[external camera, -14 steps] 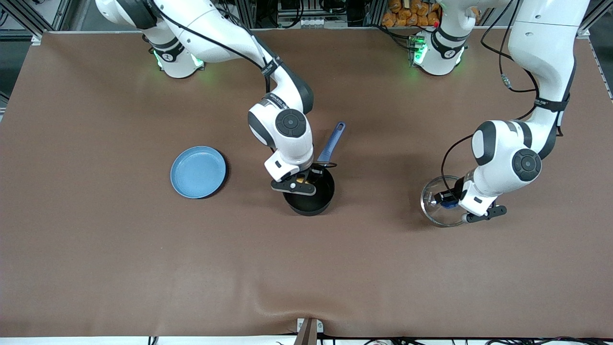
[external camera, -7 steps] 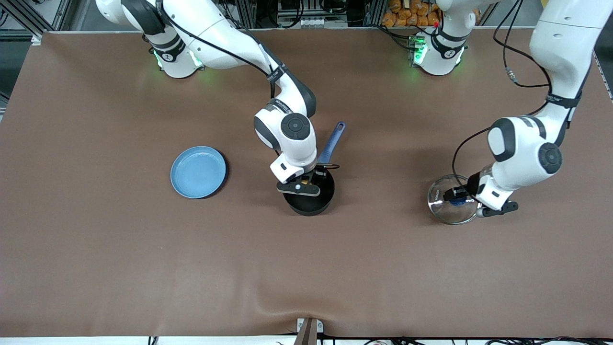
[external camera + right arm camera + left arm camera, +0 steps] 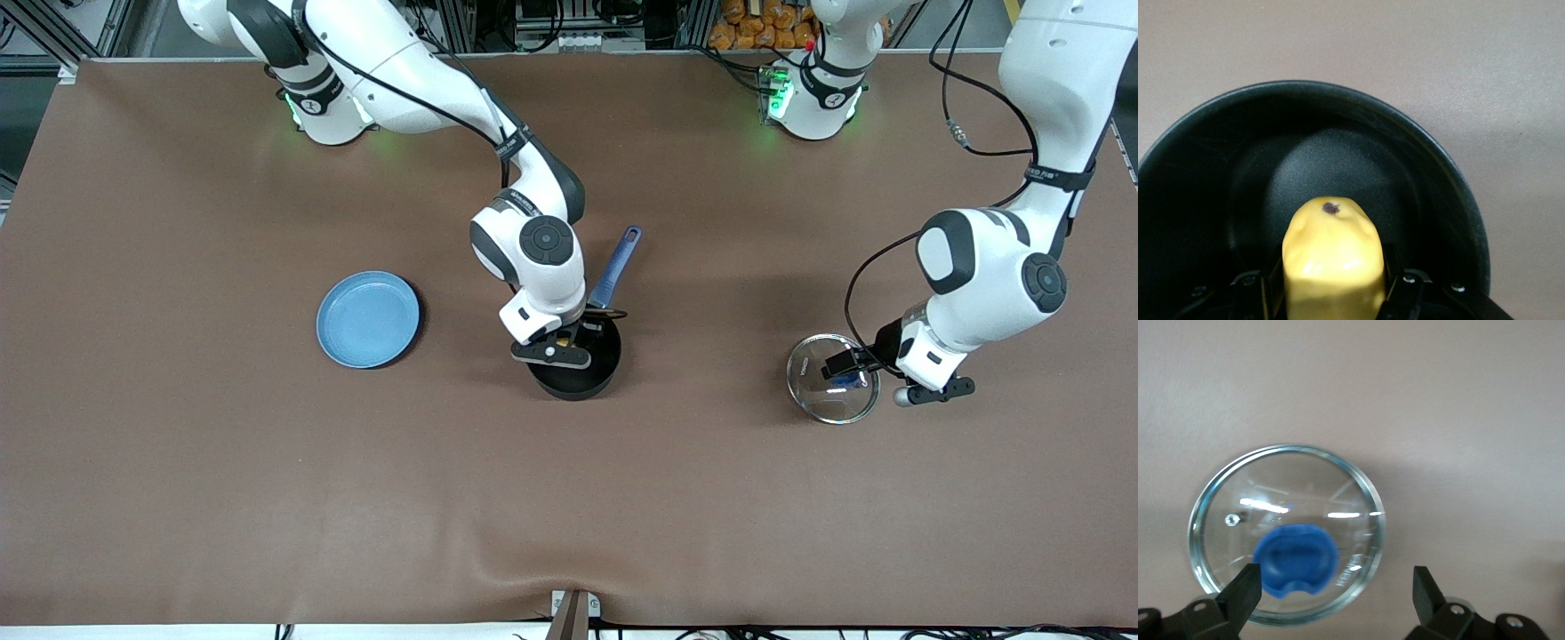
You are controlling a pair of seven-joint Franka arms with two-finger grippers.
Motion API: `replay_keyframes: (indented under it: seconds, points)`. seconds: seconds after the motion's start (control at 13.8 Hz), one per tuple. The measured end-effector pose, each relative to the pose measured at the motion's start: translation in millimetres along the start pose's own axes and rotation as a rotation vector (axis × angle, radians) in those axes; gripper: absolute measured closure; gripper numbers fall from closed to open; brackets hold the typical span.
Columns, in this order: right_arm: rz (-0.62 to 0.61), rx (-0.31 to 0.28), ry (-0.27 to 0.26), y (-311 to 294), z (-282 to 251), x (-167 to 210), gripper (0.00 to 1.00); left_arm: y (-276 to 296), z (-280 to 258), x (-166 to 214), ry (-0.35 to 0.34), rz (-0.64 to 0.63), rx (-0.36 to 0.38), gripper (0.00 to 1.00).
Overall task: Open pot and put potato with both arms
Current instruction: 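Lower the potato into the saucepan while the left gripper sets the lid down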
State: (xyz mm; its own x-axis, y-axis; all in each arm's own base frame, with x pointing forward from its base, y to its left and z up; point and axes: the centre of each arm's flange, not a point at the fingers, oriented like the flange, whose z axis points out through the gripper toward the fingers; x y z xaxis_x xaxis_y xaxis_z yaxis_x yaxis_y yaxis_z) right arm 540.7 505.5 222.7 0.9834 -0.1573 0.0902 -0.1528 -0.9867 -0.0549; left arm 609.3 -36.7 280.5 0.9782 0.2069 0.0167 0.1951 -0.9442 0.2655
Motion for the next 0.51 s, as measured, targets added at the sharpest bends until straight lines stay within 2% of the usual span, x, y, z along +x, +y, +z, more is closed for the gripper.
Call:
replay_keyframes:
  seconds: [0.22,0.51]
  points:
    - [0.000,0.001,0.001,0,0,0,0.33,44,-62,10,-0.033,0.007,-0.001,0.00]
    - [0.002,0.002,0.004,0,-2,2,0.25,97,-163,11,-0.017,0.081,0.008,0.00]
